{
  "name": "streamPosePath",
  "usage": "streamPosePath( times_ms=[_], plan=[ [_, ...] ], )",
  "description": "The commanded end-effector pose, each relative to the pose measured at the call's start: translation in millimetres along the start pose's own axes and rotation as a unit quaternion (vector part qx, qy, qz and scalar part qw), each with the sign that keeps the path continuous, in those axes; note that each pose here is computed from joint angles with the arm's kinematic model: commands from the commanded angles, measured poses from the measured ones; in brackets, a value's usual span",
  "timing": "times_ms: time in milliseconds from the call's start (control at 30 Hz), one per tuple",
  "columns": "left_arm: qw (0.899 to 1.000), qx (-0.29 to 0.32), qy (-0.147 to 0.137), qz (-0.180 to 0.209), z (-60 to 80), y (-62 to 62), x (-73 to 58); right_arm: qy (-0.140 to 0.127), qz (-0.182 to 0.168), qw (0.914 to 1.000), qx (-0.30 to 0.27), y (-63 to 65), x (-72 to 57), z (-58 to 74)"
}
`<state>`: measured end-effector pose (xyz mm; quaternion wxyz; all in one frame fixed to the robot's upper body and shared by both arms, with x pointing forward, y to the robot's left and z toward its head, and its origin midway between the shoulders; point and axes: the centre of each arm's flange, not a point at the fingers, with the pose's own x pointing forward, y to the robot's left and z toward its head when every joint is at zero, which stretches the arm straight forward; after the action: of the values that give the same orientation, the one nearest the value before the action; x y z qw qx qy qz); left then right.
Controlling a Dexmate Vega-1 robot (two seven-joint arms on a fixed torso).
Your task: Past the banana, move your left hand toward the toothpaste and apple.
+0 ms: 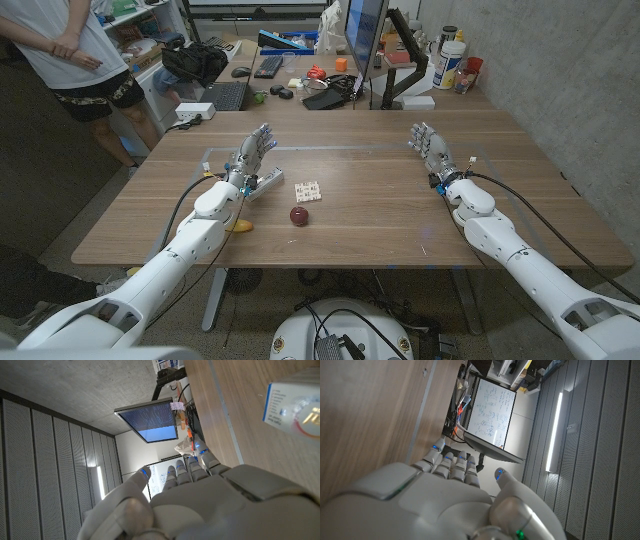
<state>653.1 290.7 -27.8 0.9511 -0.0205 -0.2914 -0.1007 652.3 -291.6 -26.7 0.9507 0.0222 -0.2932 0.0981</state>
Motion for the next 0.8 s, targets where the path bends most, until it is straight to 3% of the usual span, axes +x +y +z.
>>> streamPosePath(
  times_ms=[33,400,800],
  plan=[
    [1.000,0.002,0.000,0.004,-0.1,2.2,1.8,0.001,0.002,1.0000,-0.004,1.4,1.2,-1.0],
    [0.999,0.016,-0.011,0.033,2.2,5.4,-1.4,0.000,0.001,1.0000,-0.005,1.1,0.9,-1.1],
    [0.997,0.060,-0.033,0.048,14.0,4.4,-4.1,-0.002,0.003,1.0000,-0.008,1.5,1.0,-0.3]
  ],
)
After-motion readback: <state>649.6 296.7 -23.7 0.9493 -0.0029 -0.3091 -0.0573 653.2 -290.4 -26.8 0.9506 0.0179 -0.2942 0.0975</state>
